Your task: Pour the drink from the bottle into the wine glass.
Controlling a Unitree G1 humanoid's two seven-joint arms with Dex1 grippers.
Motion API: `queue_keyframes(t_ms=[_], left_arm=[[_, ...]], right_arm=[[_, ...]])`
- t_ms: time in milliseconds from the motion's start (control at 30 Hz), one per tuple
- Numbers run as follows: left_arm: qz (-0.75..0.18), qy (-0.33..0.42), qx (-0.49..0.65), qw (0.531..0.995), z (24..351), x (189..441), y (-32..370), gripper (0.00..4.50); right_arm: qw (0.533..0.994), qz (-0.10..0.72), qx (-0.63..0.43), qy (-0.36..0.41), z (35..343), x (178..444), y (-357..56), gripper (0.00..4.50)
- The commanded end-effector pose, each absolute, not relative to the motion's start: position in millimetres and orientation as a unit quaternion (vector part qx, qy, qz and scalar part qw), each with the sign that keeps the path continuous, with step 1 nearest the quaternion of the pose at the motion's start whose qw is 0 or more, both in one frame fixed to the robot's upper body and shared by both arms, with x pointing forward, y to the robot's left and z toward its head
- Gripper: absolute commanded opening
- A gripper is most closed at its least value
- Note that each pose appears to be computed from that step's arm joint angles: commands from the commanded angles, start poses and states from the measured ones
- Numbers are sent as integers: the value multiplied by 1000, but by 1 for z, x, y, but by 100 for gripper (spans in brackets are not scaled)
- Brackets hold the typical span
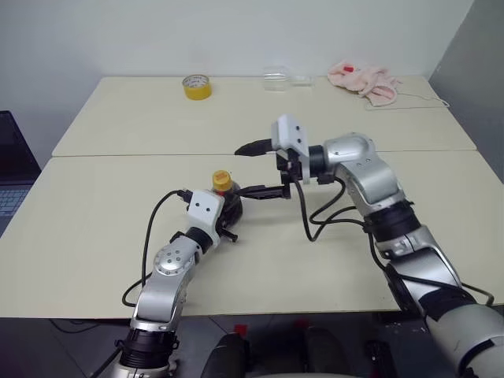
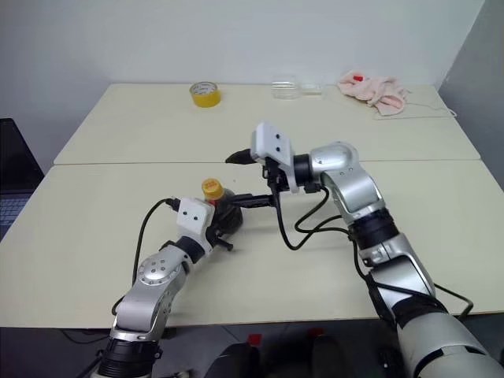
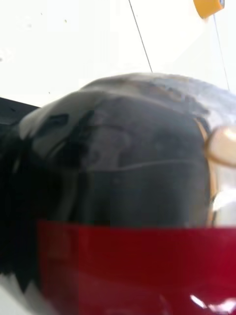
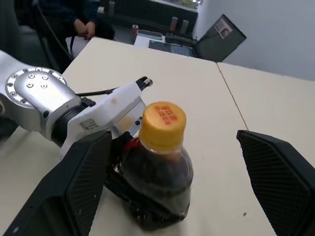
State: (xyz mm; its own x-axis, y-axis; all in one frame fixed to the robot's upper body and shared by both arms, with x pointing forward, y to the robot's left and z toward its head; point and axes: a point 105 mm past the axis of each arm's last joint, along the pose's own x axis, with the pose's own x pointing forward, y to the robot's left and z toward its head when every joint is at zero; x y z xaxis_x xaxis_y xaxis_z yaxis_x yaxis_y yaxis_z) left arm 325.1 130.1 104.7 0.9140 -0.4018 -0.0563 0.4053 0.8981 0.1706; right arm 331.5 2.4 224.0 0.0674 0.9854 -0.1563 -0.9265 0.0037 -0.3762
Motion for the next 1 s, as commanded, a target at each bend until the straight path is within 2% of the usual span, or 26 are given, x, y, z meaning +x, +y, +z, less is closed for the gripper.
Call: queue_keyframes(t_ms=[33, 167, 267, 467, 1000], left_arm=[[-189, -17, 86, 978, 121, 324, 135, 74], [-178, -10, 82, 981, 118, 324, 139, 74], [-179, -7, 80, 980, 117, 324, 138, 74], [-185, -6, 79, 980, 116, 325, 134, 74], [-191, -4, 79, 978, 113, 325, 131, 74]], right_arm=[[731, 658, -145, -109, 242, 314, 2, 436], [782, 603, -80, -133, 251, 308, 16, 436], [803, 576, -56, -139, 254, 306, 30, 436], [810, 567, -73, -132, 247, 304, 45, 436], [805, 566, -132, -119, 232, 306, 49, 436]])
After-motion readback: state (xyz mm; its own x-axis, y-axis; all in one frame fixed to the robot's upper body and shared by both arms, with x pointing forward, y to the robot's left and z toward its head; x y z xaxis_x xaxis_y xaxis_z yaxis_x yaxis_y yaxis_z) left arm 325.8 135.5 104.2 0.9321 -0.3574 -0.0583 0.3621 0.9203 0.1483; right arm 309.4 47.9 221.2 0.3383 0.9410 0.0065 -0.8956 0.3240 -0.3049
